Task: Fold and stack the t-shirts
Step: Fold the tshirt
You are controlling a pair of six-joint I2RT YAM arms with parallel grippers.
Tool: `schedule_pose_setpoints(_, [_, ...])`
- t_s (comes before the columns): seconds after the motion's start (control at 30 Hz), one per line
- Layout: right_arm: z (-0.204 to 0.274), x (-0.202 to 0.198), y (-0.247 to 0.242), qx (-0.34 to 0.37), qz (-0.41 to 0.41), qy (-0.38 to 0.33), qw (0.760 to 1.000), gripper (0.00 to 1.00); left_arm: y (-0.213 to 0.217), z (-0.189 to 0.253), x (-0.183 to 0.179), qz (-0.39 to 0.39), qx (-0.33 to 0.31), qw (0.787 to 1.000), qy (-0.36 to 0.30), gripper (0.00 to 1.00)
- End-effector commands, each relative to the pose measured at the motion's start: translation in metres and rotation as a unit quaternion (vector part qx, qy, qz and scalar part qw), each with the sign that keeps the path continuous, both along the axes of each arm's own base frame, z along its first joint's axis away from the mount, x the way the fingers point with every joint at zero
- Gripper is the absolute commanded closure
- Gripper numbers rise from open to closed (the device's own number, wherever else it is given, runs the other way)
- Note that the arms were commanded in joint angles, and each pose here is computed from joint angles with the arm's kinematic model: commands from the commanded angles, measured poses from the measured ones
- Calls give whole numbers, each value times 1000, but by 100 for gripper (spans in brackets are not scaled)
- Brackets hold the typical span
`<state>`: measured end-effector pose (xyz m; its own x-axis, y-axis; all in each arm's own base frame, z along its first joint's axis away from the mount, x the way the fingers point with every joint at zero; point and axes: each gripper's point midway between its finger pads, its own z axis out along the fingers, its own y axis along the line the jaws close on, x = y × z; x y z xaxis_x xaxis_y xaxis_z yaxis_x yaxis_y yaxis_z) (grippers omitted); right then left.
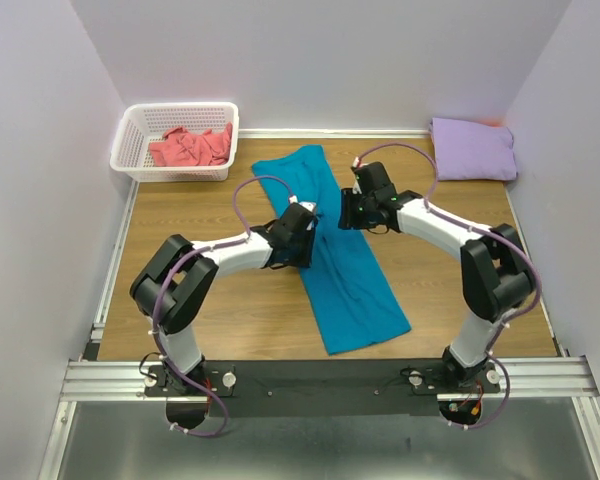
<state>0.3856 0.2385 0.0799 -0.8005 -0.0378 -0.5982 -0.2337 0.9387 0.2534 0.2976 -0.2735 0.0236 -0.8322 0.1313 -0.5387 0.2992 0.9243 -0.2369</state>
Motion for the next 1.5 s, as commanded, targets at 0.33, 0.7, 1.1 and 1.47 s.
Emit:
schedule_pose_setpoints(0.33, [3,-87,-35,17,16,54,998,47,46,90,107,62,49,995,-65,50])
schedule_pose_setpoints(0.7, [-30,-133,-26,34,30,133,990,47,27,59,229,89,63,989,-99,57])
schedule_pose_setpoints(1.1, [-59,-180,-24,51,30,228,972,47,8,-16,243,48,66,995,-63,57])
schedule_pose_setpoints(1.47, [-59,-200,10,55,64,273,958,46,4,-1,273,46,56,992,-100,55])
